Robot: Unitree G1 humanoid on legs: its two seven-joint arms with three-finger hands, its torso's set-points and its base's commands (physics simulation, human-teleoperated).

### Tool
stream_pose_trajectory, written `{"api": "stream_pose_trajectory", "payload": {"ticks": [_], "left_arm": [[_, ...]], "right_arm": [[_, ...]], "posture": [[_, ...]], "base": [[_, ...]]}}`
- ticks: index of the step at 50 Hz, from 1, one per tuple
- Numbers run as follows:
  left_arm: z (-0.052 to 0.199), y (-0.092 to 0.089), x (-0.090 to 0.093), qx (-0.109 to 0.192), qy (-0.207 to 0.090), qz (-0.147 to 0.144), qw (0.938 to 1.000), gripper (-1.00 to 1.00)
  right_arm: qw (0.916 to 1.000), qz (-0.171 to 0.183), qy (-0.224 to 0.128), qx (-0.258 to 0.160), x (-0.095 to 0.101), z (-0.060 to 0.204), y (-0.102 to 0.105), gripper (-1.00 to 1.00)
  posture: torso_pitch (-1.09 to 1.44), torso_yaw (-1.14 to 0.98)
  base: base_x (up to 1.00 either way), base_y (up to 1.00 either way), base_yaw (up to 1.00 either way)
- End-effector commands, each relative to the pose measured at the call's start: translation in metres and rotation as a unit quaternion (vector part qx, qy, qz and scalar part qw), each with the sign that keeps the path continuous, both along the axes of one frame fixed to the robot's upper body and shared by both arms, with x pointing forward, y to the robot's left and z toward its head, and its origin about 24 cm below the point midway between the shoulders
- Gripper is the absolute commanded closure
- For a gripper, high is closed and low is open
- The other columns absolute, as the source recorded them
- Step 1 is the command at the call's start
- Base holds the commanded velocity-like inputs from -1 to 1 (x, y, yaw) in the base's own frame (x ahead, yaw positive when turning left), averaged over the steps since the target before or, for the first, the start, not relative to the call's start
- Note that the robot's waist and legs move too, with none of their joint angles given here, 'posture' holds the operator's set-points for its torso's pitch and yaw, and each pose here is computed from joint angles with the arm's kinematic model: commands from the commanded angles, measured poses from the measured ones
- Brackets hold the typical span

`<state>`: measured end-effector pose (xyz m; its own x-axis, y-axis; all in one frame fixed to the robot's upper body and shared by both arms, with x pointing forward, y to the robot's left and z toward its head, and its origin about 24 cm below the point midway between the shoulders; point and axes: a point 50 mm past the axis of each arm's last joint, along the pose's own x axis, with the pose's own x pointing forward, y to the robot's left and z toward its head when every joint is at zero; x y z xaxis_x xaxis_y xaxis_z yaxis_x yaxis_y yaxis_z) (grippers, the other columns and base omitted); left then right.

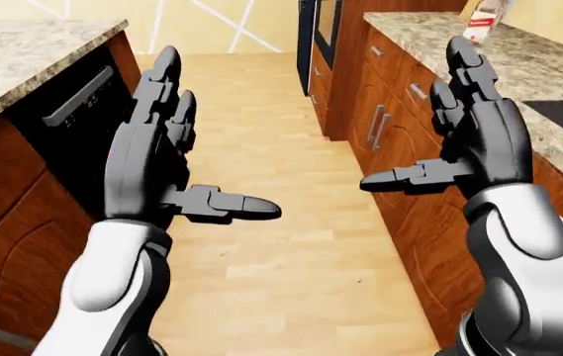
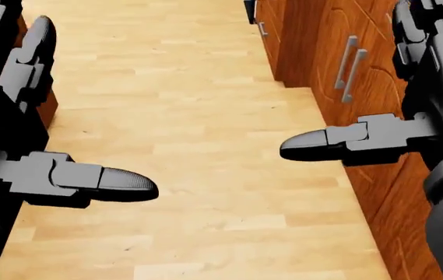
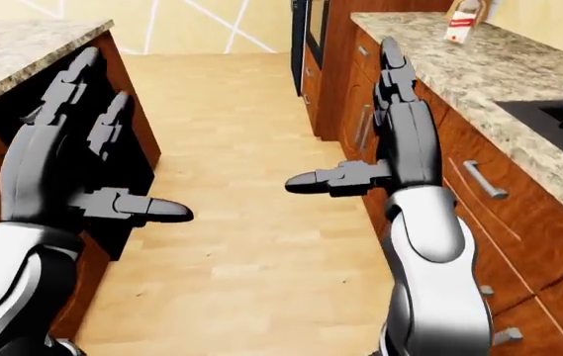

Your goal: Move the drinks to the dining counter.

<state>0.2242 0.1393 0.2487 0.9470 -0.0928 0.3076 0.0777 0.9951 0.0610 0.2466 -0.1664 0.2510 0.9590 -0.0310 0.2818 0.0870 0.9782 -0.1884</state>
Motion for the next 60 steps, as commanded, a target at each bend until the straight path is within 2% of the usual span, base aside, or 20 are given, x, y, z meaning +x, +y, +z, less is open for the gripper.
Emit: {"api": "stream_pose_trajectory", "payload": {"ticks": [1, 60], "left_arm": [[0.0118, 0.0002, -0.0061, 0.001, -0.042, -0.001, 0.9991, -1.0], [0.0115, 0.0017, -0.0075, -0.001, -0.045, 0.001, 0.999, -1.0]], "right_arm": [[0.9991, -0.001, -0.041, -0.004, -0.0062, 0.0137, 0.0014, -1.0], [0.9989, 0.001, -0.047, -0.004, -0.0079, 0.0162, 0.0036, -1.0]], "posture": [[0.0, 0.0], [0.0, 0.0]], "base": [[0.53, 0.0, 0.0], [0.42, 0.0, 0.0]]}}
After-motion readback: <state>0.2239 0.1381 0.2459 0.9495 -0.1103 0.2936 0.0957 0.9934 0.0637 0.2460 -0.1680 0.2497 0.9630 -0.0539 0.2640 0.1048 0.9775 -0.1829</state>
